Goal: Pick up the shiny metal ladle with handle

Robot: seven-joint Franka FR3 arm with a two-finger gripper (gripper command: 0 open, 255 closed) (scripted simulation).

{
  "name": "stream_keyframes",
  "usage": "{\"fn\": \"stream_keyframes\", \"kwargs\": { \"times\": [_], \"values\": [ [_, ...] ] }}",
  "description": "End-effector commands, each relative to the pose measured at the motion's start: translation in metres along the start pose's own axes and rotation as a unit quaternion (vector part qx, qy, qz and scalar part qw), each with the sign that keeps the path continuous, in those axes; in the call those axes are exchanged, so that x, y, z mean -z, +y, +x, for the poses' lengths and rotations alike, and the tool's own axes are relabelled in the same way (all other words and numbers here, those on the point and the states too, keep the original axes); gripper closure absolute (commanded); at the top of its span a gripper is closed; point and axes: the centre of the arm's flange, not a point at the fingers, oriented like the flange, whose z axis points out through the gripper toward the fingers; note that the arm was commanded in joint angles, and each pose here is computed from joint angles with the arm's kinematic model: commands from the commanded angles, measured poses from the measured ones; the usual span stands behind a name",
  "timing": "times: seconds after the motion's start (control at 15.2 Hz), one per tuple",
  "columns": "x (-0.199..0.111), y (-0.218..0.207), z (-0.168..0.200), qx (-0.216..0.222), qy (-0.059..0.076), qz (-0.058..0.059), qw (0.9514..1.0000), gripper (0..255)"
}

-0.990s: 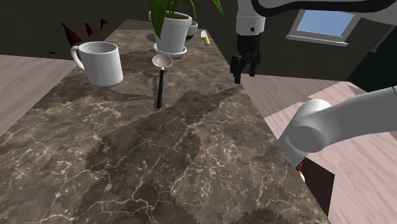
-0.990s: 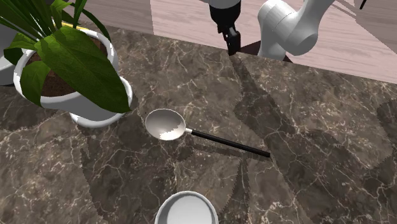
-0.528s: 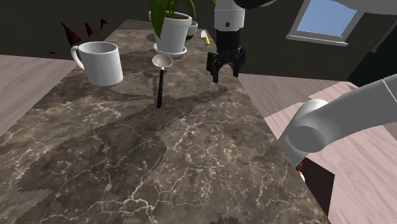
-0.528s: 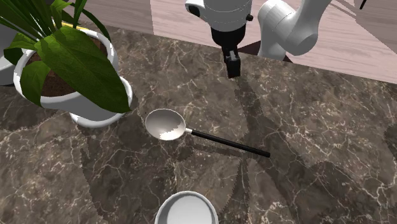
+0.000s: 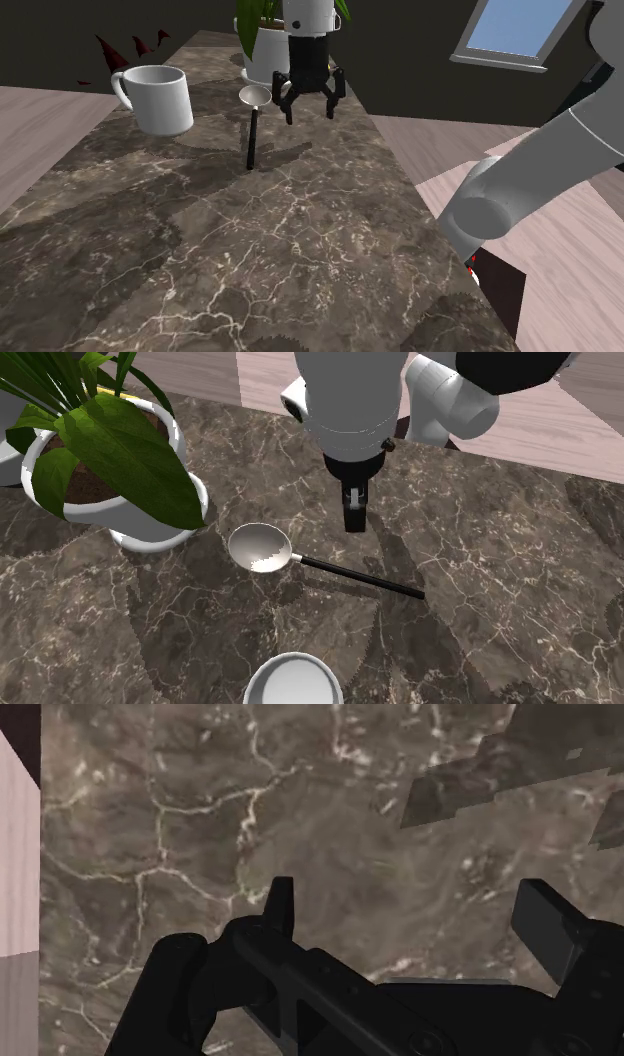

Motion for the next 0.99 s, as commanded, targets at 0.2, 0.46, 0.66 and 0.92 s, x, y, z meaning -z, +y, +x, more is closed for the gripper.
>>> {"fn": "stream_keyframes", "kwargs": {
  "times": [0.2, 0.46, 0.66, 0.92],
  "values": [
    [0.019, -0.056, 0.012, -0.062, 0.005, 0.01, 0.998, 0],
    [0.033, -0.102, 0.027, -0.109, 0.008, 0.018, 0.9938, 0],
    [0.024, -0.107, 0.03, -0.113, 0.009, 0.019, 0.9933, 0],
    [0.003, -0.109, 0.033, -0.113, 0.009, 0.019, 0.9933, 0]
  ]
}}
